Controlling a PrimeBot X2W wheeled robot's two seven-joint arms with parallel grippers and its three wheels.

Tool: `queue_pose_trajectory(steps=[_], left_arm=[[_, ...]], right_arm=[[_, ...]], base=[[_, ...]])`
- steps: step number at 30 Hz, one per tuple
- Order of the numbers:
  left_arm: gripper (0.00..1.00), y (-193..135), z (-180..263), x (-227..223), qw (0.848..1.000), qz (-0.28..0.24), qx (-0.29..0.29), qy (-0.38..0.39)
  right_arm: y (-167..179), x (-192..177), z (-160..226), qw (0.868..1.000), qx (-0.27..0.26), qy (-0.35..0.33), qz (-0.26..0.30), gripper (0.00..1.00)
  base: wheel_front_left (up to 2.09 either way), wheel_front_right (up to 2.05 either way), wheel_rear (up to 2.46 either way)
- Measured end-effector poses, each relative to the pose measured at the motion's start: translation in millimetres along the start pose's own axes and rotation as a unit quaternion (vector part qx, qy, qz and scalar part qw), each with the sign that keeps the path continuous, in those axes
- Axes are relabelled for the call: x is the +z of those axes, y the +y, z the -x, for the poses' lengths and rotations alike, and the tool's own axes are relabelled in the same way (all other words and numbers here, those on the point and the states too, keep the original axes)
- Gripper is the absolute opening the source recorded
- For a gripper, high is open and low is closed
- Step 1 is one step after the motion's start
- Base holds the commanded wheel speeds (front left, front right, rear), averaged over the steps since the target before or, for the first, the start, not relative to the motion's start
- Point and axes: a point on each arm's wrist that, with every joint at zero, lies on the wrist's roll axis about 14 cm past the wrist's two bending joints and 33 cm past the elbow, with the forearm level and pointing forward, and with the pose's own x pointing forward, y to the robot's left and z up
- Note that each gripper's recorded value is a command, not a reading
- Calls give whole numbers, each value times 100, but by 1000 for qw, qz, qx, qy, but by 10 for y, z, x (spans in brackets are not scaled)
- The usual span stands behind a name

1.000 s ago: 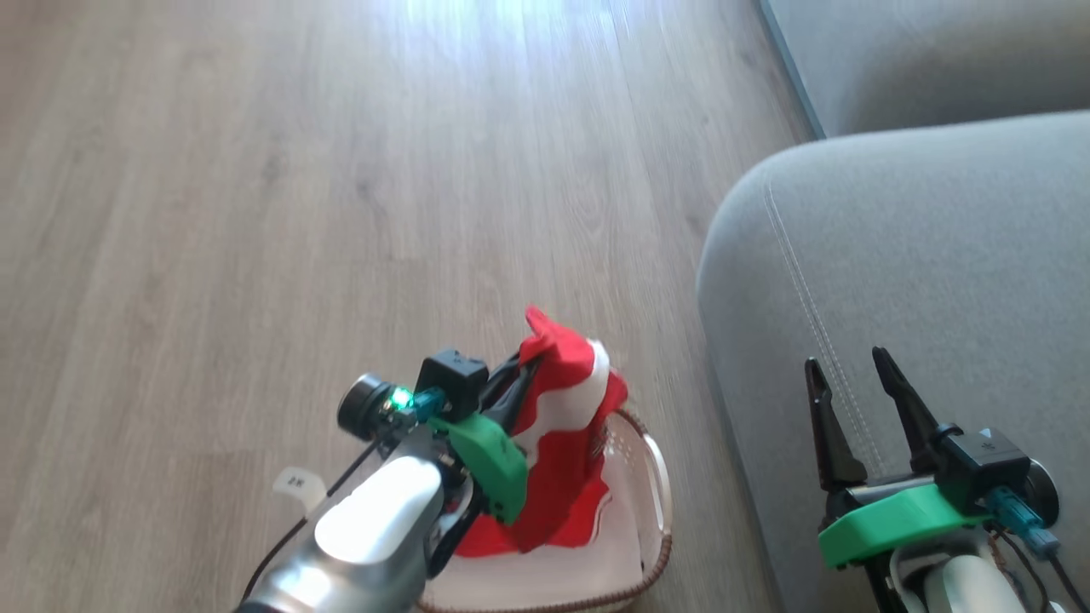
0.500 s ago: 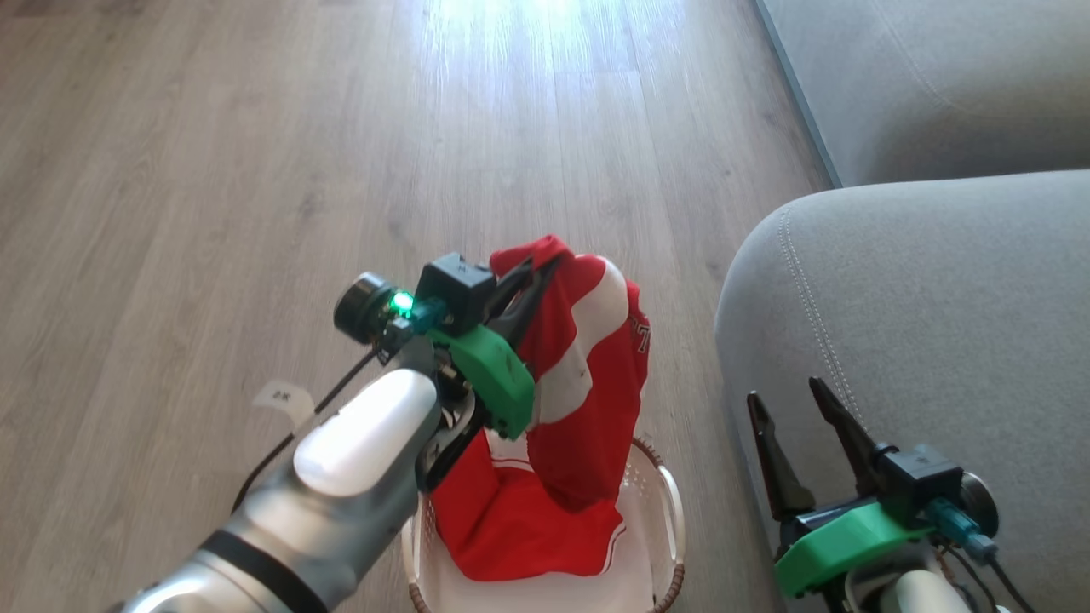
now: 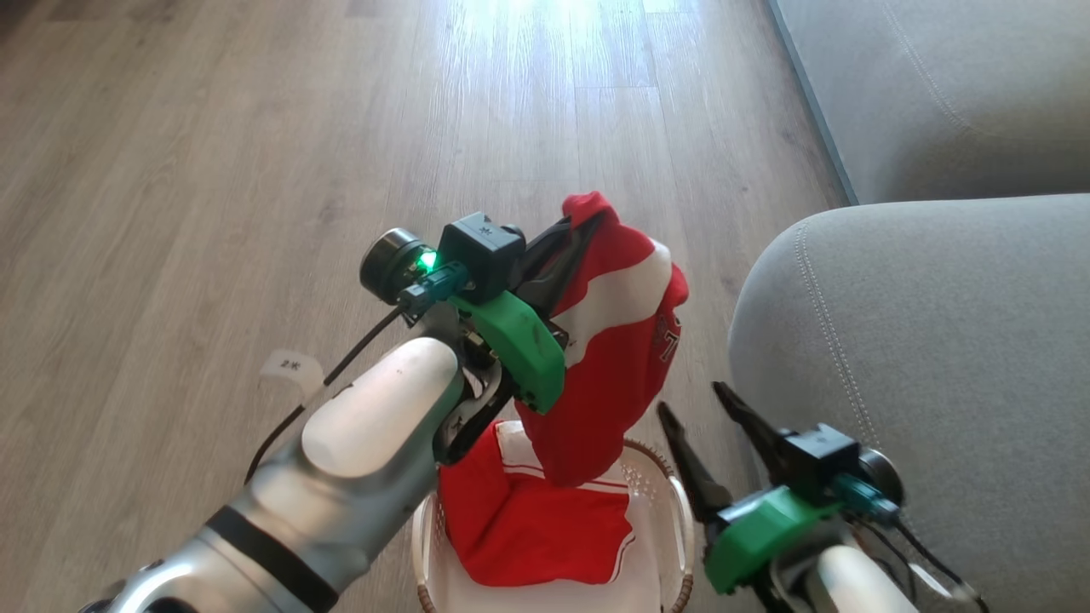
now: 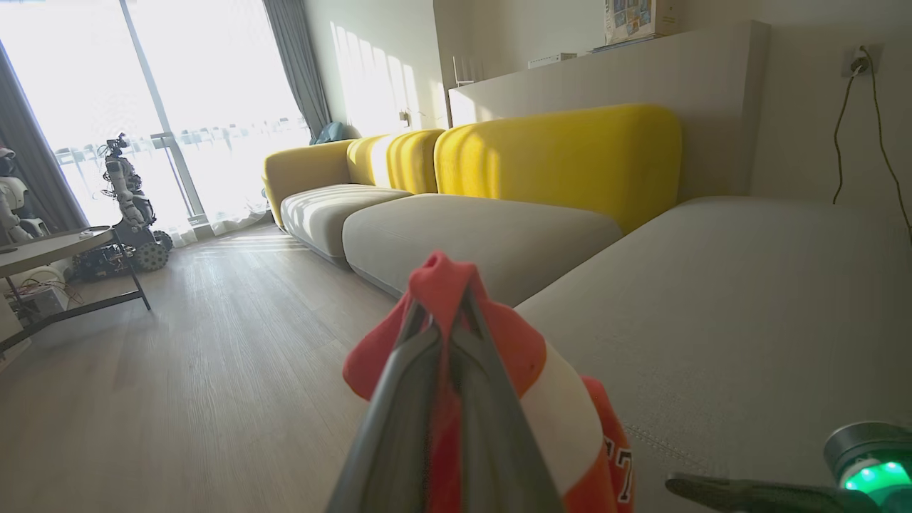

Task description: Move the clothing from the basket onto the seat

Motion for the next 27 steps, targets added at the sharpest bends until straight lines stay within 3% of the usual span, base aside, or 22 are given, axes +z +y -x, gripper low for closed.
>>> queue_pose_trajectory(steps=[14,16,17,19,27], left_arm=[[0,-107,80,262,999,3,-11,-35],[0,-91,101,254,999,4,-8,-34],[0,-80,114,240,1000,4,-5,-31],[0,-57,143,202,1000,9,2,-26],[0,48,248,-111,999,19,27,15]], right_arm=[[466,-10,-386,996,89,25,-9,98],[512,-4,-428,995,97,28,-8,49],[527,11,-446,995,100,27,-8,36],[549,40,-473,994,104,24,-7,2],[419,123,-484,996,83,10,-10,0]], base=[[0,0,0],[0,0,0],[0,0,0],[0,0,0],[0,0,0]])
